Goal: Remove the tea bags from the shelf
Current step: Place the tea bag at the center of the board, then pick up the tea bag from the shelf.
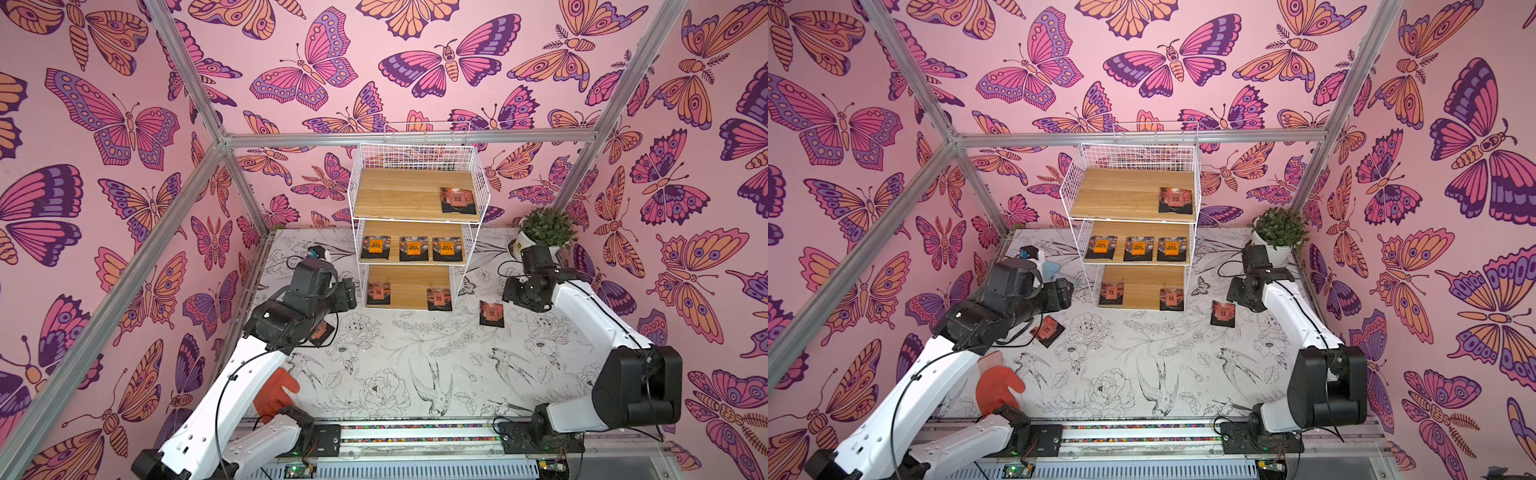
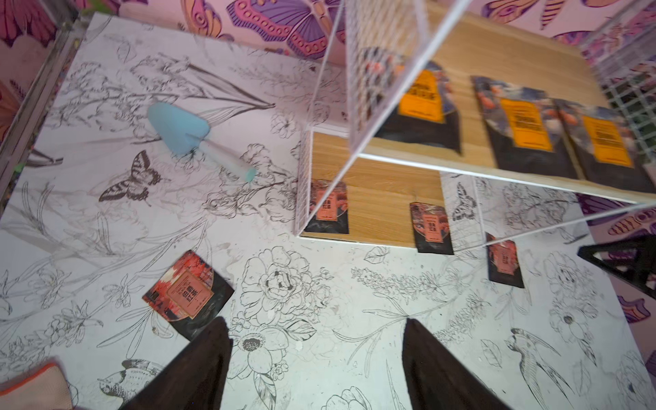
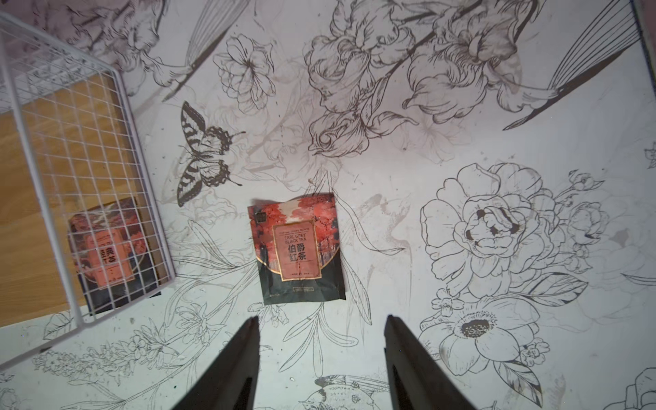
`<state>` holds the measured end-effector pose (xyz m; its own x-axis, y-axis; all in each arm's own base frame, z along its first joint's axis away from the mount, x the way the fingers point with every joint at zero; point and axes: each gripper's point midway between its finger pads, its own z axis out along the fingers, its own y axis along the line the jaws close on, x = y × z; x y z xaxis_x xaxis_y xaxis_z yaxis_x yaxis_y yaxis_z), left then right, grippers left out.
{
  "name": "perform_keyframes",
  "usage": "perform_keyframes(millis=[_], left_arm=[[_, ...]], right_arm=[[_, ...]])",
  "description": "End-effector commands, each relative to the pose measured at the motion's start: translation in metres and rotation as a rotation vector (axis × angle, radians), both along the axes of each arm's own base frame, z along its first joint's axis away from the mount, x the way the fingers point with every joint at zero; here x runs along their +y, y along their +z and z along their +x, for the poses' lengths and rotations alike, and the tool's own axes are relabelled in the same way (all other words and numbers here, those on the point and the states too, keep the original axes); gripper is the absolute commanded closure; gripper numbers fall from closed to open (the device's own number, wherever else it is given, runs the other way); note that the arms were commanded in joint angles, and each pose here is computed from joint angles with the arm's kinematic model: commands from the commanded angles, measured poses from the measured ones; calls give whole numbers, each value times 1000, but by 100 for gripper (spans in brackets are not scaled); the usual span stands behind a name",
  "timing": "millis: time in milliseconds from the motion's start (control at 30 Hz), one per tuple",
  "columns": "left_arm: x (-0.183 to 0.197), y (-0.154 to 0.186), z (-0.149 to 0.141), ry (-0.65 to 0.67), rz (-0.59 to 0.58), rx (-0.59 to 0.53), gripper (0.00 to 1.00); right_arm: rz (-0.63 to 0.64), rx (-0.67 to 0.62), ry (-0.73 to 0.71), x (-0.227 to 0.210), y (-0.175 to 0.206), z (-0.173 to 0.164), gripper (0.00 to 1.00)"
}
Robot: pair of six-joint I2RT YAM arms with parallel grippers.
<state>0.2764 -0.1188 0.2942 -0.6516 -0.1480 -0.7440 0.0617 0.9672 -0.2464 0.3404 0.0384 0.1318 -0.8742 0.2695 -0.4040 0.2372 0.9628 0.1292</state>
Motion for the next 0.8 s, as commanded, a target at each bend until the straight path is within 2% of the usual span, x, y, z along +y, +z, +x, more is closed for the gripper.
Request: perform_keyframes(millis=[0, 300, 533, 767], left_arm=[[7, 16, -11, 22, 86, -33, 21], [-44, 86, -19, -138, 99, -112, 21], [-103, 139, 18, -262, 113, -194, 18], [-155, 166, 51, -353, 95, -252, 17]], right_arm=[[1, 5, 5, -1, 8, -3, 39], [32, -34, 9, 4, 18, 7, 39], [57, -54, 10, 8, 23, 11, 38], [47, -77, 16, 7, 35, 11, 38]])
